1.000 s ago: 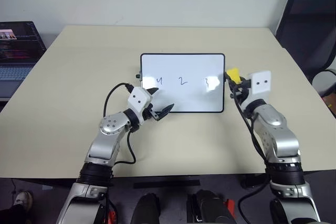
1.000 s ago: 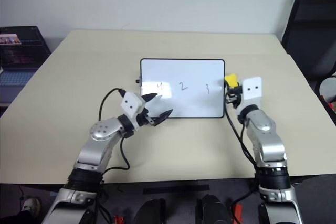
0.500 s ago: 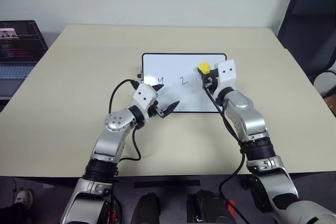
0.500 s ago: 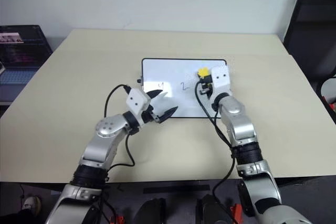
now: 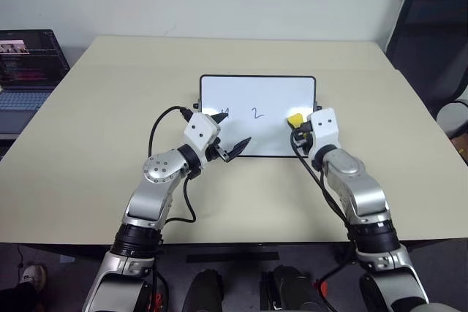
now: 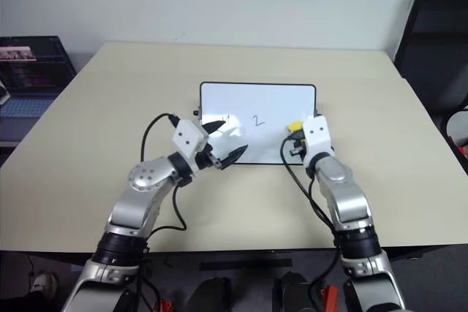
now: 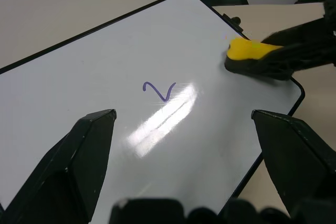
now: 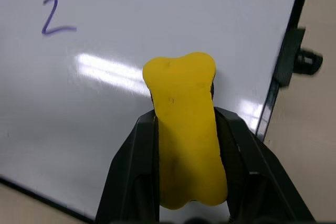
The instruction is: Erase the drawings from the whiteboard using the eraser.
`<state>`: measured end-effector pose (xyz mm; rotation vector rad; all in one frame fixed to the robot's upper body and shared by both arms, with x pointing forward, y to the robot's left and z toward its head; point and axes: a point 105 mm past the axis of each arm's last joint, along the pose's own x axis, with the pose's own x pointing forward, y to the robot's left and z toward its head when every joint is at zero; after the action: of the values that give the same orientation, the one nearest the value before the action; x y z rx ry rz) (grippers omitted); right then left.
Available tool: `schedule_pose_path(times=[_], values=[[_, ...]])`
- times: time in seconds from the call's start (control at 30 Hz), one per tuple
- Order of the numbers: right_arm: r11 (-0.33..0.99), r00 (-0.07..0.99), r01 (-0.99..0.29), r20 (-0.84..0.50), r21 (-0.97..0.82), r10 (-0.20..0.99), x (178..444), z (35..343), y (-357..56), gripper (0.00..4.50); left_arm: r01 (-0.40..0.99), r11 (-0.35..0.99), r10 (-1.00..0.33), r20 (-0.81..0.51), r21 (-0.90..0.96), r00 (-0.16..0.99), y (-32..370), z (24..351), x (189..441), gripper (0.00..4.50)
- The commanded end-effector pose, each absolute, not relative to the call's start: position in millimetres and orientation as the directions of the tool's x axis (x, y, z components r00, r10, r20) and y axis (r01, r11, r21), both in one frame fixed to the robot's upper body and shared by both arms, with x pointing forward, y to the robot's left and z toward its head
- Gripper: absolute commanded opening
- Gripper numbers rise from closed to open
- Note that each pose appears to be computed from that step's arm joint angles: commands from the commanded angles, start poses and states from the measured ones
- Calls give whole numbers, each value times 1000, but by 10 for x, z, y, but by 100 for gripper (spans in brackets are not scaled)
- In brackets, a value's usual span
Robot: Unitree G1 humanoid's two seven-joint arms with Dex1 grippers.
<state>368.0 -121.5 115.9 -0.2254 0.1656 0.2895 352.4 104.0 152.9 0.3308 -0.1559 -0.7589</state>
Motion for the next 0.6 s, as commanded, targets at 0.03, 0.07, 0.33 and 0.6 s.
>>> schedule_pose_path(times=[0.03, 0.07, 0.33, 0.6], values=[[927, 918, -303, -327, -220, 223, 3535, 822, -1408, 113, 632, 677, -699, 60, 377, 713, 1055, 1661, 3495, 450], [925, 918, -303, -333, -229, 218, 3511, 805, -1444, 113, 633, 676, -699, 58, 377, 712, 1058, 1658, 3496, 450], [925, 930, -351, -164, -145, 328, 3571, 1145, -1243, 113, 633, 680, -697, 58, 369, 715, 1075, 1635, 3475, 450], [837, 856, -496, 30, -231, 516, 3413, 1377, -1144, 113, 493, 810, -549, 115, 317, 828, 1365, 1551, 3368, 450]])
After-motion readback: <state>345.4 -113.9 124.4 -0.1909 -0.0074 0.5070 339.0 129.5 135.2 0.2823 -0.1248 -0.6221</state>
